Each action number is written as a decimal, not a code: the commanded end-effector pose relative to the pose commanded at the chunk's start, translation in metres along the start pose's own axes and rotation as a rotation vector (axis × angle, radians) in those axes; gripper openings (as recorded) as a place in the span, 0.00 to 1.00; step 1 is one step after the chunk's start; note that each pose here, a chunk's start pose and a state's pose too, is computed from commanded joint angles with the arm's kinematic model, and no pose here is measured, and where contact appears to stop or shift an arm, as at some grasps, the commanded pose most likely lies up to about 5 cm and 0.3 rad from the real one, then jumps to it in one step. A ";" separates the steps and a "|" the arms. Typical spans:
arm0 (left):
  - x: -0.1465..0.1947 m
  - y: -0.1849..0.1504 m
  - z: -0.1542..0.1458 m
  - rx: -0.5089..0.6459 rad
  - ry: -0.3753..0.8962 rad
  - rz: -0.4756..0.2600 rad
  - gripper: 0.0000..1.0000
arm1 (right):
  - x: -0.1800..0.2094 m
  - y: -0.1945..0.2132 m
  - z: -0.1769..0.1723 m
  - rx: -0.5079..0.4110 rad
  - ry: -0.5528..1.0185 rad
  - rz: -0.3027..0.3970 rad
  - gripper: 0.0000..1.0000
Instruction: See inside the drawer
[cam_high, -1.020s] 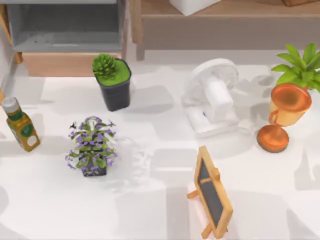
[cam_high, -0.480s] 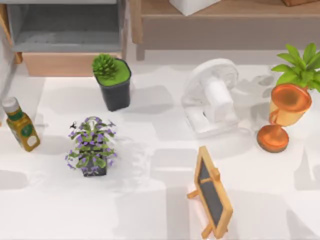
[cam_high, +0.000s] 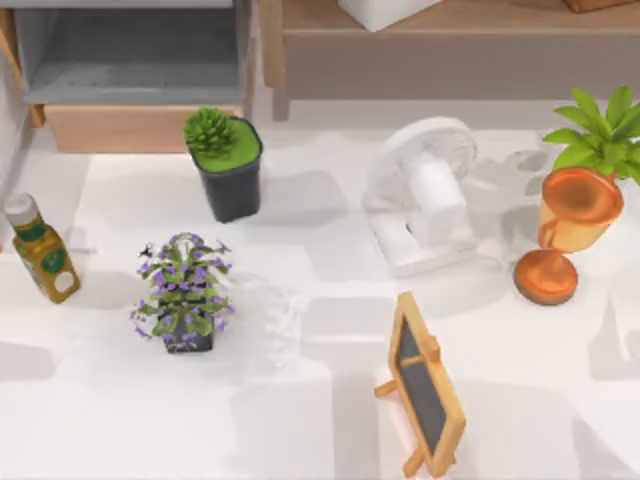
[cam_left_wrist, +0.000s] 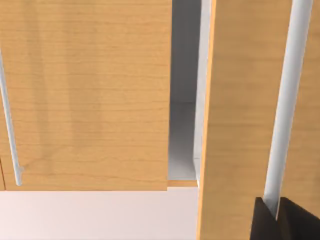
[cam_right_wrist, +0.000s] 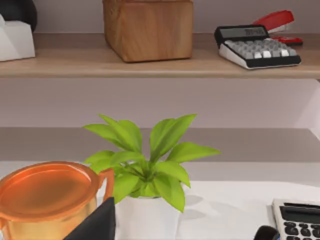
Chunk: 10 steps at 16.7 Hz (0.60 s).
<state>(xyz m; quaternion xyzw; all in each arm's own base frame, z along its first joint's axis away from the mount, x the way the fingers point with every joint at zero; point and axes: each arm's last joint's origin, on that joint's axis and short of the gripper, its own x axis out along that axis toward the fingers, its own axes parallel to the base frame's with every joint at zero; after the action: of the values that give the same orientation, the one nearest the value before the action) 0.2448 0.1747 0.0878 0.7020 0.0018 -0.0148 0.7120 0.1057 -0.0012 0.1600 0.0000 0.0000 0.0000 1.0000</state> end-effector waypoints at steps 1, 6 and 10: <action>0.000 0.000 0.000 0.000 0.000 0.000 0.38 | 0.000 0.000 0.000 0.000 0.000 0.000 1.00; 0.000 0.000 0.000 0.000 0.000 0.000 0.75 | 0.000 0.000 0.000 0.000 0.000 0.000 1.00; 0.000 0.000 0.000 0.000 0.000 0.000 1.00 | 0.000 0.000 0.000 0.000 0.000 0.000 1.00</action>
<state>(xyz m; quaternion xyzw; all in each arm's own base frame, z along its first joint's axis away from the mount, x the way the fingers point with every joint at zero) 0.2448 0.1747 0.0878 0.7020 0.0018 -0.0148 0.7120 0.1057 -0.0012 0.1600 0.0000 0.0000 0.0000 1.0000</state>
